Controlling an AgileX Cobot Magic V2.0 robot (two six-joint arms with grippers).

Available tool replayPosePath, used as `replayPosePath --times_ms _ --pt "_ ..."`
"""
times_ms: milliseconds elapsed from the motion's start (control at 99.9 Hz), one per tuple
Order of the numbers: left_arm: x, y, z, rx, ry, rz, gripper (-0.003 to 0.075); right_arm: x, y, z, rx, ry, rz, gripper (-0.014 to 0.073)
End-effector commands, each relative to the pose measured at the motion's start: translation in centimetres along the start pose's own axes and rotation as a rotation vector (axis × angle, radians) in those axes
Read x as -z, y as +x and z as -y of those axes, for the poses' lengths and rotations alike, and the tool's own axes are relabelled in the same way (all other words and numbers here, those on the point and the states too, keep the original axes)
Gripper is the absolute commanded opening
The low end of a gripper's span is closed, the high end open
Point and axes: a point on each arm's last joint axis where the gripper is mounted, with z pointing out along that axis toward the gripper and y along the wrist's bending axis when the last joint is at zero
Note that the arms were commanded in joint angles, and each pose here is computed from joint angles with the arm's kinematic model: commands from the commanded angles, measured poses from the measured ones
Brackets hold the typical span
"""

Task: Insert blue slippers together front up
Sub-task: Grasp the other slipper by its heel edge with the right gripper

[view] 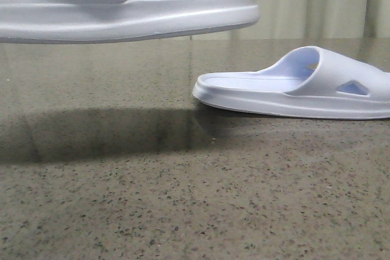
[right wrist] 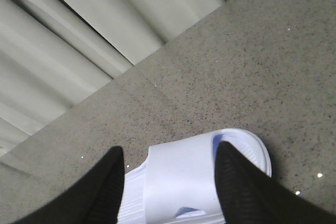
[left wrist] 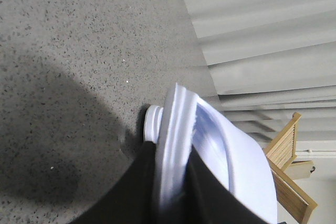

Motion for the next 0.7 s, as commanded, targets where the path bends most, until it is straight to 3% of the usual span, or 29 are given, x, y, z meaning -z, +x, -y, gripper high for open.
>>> replayPosePath --times_ms 0,691 --pt "0.2 -0.2 1.4 0.022 0.061 0.003 0.0016 -0.9 -1.3 -0.4 -0.016 -0.007 0.075 0.0318" --pt "0.2 -0.3 1.4 0.023 0.059 0.009 0.0016 -8.0 1.1 2.5 -0.125 0.185 -0.112 0.0318"
